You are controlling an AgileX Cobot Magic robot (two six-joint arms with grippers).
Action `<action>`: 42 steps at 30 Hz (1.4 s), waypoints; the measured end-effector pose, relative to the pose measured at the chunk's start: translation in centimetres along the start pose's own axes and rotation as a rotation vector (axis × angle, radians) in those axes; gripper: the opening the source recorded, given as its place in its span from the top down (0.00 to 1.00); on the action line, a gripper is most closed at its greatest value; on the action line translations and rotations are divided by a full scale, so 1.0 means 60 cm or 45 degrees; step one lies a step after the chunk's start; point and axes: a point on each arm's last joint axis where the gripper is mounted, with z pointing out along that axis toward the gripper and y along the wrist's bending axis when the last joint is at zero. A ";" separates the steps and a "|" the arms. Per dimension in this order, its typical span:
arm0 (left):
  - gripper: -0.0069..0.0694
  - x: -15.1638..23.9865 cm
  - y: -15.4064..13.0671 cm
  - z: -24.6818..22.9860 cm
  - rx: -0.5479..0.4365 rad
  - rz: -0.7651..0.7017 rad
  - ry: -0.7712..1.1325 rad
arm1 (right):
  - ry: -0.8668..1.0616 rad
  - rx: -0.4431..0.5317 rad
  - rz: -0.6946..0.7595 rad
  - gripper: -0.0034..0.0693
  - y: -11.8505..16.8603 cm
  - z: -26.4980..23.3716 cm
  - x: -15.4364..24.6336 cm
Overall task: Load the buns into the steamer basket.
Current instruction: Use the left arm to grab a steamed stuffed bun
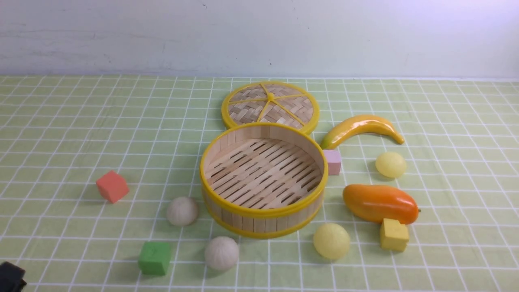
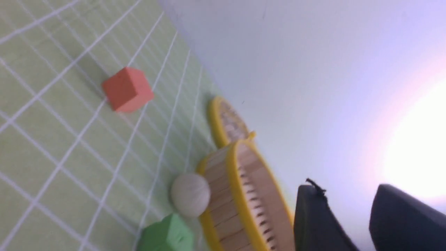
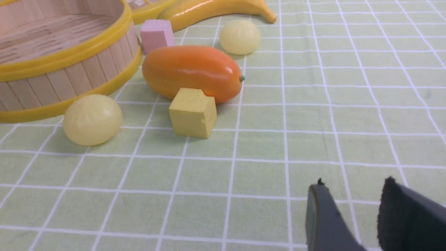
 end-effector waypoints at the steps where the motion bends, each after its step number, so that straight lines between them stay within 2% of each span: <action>1: 0.62 -0.003 -0.007 -0.001 0.012 -0.061 0.002 | 0.000 0.000 0.000 0.62 0.000 0.000 0.000; 2: 0.62 -0.005 -0.011 -0.001 0.020 -0.077 0.002 | 0.000 0.000 0.000 0.62 0.000 0.000 0.000; 4: 0.70 -0.021 -0.057 -0.010 0.085 -0.097 0.055 | 0.000 0.000 0.000 0.62 0.000 0.000 0.000; 6: 0.81 -0.040 -0.109 -0.026 0.147 0.048 0.114 | 0.000 0.000 0.000 0.62 0.000 0.000 0.000; 7: 0.82 -0.038 -0.108 -0.025 0.135 0.054 0.131 | 0.000 0.000 0.000 0.62 0.000 0.000 0.000; 9: 0.93 -0.056 -0.159 -0.030 0.105 0.259 0.259 | 0.000 0.000 0.000 0.62 0.000 0.000 0.000; 10: 0.93 -0.058 -0.165 -0.028 0.088 0.281 0.294 | 0.000 0.000 0.000 0.62 0.000 0.000 0.000; 11: 0.93 -0.061 -0.175 -0.021 0.038 0.337 0.367 | 0.000 0.000 0.000 0.62 0.000 0.000 0.000; 12: 0.93 -0.061 -0.187 0.002 -0.116 0.430 0.581 | 0.000 0.000 0.000 0.62 0.000 0.000 0.000; 13: 0.93 -0.063 -0.191 0.019 -0.209 0.491 0.705 | 0.000 0.000 0.000 0.62 0.000 0.000 0.000; 14: 0.93 -0.065 -0.193 0.024 -0.218 0.504 0.711 | 0.000 0.000 0.000 0.62 0.000 0.000 0.000; 15: 0.93 -0.065 -0.191 0.053 -0.374 0.617 0.934 | 0.000 0.000 0.000 0.62 0.000 0.000 0.000; 17: 0.93 -0.065 -0.173 0.100 -0.551 0.735 1.155 | 0.000 0.000 0.000 0.62 0.000 0.000 0.000; 21: 0.93 -0.048 -0.132 0.198 -0.726 0.771 1.409 | 0.000 0.000 0.000 0.62 0.000 0.000 0.000; 23: 0.93 -0.034 -0.120 0.243 -0.718 0.757 1.498 | 0.000 0.000 0.000 0.62 0.000 0.000 0.000; 25: 0.93 -0.010 -0.119 0.282 -0.655 0.751 1.565 | 0.000 0.000 0.000 0.62 0.000 0.000 0.000; 27: 0.93 0.022 -0.131 0.321 -0.564 0.817 1.617 | 0.000 0.000 0.000 0.62 0.000 0.000 0.000; 31: 0.93 0.061 -0.158 0.368 -0.464 0.921 1.648 | 0.000 0.000 0.000 0.62 0.000 0.000 0.000; 36: 0.93 0.077 -0.147 0.437 -0.495 1.076 1.642 | 0.000 0.000 0.000 0.62 0.000 0.000 0.000; 42: 0.90 0.104 -0.100 0.502 -0.566 1.107 1.676 | 0.000 0.000 0.000 0.62 0.000 0.000 0.000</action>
